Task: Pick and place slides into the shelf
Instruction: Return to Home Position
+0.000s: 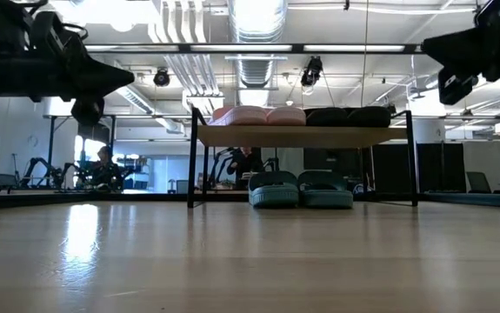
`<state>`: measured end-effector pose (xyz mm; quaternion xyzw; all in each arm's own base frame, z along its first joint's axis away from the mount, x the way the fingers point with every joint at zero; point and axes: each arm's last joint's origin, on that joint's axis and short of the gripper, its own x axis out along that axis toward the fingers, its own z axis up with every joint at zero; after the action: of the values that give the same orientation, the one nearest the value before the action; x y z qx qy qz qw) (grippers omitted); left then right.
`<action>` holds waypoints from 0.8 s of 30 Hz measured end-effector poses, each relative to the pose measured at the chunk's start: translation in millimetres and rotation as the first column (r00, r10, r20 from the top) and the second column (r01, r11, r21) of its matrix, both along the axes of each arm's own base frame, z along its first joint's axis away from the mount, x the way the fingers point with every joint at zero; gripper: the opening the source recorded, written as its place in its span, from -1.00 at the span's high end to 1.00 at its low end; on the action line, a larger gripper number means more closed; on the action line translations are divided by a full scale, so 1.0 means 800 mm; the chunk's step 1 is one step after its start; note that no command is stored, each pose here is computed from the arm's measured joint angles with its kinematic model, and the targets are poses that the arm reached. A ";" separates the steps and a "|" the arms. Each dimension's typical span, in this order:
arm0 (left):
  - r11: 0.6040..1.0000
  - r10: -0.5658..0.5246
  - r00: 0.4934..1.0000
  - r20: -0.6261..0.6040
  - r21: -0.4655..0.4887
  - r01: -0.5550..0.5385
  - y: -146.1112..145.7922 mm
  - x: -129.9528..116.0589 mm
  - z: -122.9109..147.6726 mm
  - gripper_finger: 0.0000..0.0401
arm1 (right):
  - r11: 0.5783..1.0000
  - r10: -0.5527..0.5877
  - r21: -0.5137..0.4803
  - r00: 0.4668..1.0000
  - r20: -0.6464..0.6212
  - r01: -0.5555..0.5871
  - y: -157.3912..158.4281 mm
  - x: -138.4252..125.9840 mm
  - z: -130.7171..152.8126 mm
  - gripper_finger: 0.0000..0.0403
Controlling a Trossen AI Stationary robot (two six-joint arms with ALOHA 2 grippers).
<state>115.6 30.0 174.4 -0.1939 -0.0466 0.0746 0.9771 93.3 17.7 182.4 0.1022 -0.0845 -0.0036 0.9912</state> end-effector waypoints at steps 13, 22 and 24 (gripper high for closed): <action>0.998 0.003 0.999 -0.045 0.061 -0.001 0.001 0.003 -0.005 1.00 | 1.000 -0.001 -0.014 0.997 -0.078 0.000 0.000 0.002 -0.009 0.96; 0.998 0.003 0.998 -0.059 0.057 0.000 0.001 0.004 -0.007 1.00 | 1.000 -0.001 -0.013 0.997 -0.078 0.000 0.001 0.002 -0.009 0.96; 0.998 0.003 0.998 -0.063 0.056 0.001 0.001 0.004 -0.007 1.00 | 1.000 -0.001 -0.014 0.997 -0.078 0.000 0.001 0.002 -0.009 0.96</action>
<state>119.1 30.9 168.4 -0.1641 -0.0177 0.0800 0.9830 95.1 18.1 175.0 0.0953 -0.0460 -0.0073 0.9944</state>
